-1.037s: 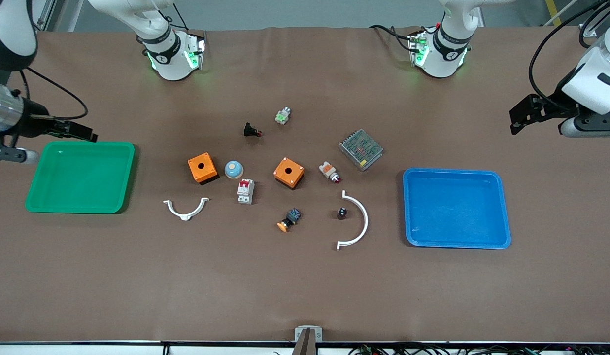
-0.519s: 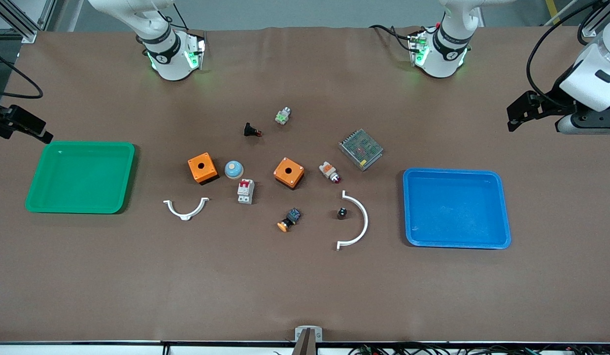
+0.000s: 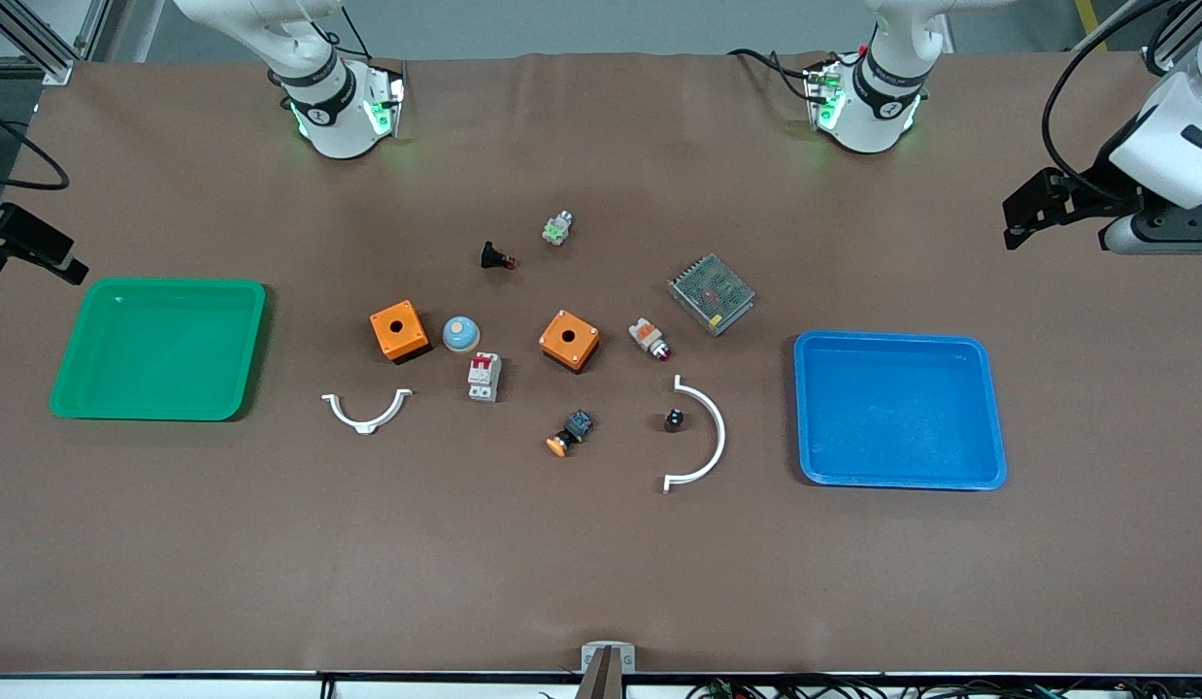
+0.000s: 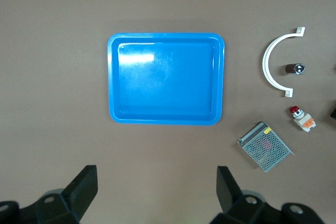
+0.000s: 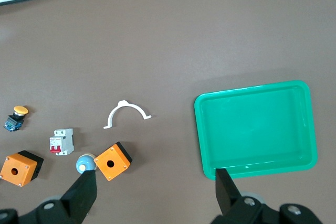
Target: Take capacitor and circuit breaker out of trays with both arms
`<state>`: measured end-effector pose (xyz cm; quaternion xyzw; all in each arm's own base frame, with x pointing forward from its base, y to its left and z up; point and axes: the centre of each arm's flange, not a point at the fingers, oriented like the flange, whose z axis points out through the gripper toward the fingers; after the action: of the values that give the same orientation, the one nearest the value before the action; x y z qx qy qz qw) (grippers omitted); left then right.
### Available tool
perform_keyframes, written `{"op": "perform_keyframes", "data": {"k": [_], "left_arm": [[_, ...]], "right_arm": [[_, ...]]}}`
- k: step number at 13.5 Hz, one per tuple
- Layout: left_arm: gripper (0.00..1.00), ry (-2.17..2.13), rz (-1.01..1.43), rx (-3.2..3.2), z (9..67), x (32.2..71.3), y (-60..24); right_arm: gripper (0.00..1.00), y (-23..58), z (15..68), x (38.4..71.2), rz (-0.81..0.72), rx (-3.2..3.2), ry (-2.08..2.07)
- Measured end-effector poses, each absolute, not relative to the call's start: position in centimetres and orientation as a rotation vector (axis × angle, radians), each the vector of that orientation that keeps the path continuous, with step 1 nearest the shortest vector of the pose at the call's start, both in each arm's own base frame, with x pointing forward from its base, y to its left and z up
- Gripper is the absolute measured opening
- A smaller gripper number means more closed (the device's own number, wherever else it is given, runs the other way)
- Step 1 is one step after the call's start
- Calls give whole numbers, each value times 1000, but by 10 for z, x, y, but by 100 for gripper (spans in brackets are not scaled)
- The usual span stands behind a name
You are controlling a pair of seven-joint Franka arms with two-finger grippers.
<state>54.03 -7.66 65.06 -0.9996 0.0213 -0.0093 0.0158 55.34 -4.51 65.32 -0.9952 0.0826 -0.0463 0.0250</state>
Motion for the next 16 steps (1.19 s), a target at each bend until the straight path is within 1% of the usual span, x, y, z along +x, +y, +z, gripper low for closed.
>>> {"op": "perform_keyframes", "data": {"k": [5, 16], "left_arm": [[100, 54, 28, -3145, 648, 536, -80], [100, 32, 36, -3111, 647, 537, -71]], "right_arm": [[100, -45, 654, 554, -148, -3077, 255], [100, -46, 660, 554, -168, -3080, 257]]}}
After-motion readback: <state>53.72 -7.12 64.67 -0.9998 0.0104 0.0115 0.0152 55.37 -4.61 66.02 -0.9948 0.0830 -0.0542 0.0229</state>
